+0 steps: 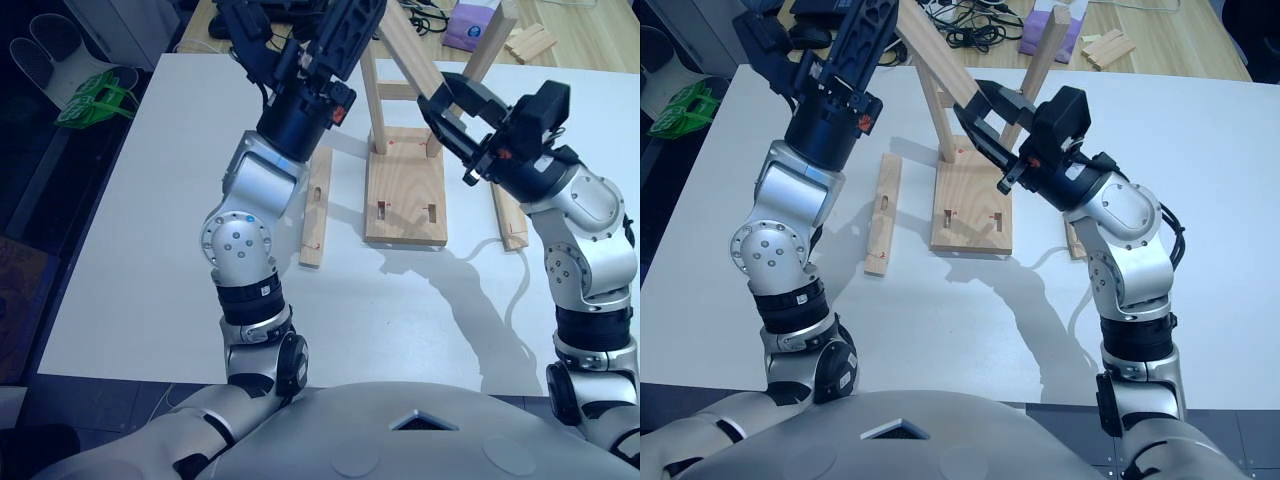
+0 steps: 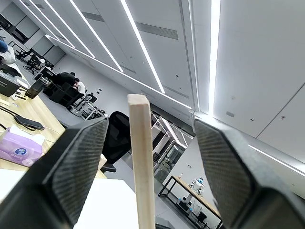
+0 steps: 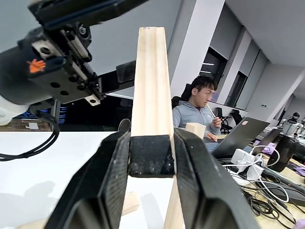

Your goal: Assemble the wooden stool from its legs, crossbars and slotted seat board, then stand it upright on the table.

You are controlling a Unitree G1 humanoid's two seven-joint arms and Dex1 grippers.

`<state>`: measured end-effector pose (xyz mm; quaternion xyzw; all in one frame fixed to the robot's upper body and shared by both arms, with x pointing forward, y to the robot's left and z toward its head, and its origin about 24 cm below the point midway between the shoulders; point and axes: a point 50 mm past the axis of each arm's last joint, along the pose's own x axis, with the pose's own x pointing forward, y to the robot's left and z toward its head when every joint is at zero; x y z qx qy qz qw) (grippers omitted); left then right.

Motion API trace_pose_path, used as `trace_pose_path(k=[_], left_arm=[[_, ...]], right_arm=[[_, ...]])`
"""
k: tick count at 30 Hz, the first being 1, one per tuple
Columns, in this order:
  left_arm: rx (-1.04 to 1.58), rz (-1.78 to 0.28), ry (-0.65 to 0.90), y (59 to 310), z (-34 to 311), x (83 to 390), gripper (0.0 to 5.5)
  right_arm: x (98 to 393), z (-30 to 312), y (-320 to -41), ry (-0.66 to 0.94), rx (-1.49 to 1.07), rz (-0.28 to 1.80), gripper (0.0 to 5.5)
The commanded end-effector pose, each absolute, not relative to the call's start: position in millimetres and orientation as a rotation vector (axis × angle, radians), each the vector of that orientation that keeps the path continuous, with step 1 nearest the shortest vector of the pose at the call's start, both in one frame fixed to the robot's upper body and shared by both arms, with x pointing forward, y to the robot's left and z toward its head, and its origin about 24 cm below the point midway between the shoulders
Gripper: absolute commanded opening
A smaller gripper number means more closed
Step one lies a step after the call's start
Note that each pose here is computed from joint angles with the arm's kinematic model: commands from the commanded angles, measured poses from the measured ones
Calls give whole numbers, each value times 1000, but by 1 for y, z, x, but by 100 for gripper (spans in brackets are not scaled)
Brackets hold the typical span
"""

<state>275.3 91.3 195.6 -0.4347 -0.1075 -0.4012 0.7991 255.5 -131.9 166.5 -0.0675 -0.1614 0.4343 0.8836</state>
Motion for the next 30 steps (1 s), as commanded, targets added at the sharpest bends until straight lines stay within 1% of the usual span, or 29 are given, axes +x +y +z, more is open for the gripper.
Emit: trace_pose_path(k=[1, 5, 6, 17, 22, 26, 27, 30], left_arm=[[-944, -854, -209, 90, 194, 276, 299], [-961, -870, -196, 90, 192, 275, 244], [-958, -870, -181, 89, 191, 276, 218], [-939, -867, -126, 86, 185, 276, 56], [-891, -834, -72, 83, 176, 278, 46], [-884, -818, -58, 83, 173, 279, 44], [-892, -813, -65, 84, 174, 280, 43], [-902, -794, -84, 87, 176, 281, 41]], right_arm=[[257, 173, -129, -352, -145, 917, 129], [258, 175, -130, -360, -150, 905, 129], [258, 176, -130, -363, -150, 903, 129], [256, 173, -130, -349, -165, 917, 129], [256, 172, -130, -351, -183, 920, 129], [258, 170, -132, -338, -208, 913, 129], [258, 167, -132, -317, -212, 920, 165], [257, 156, -135, -257, -223, 940, 213]])
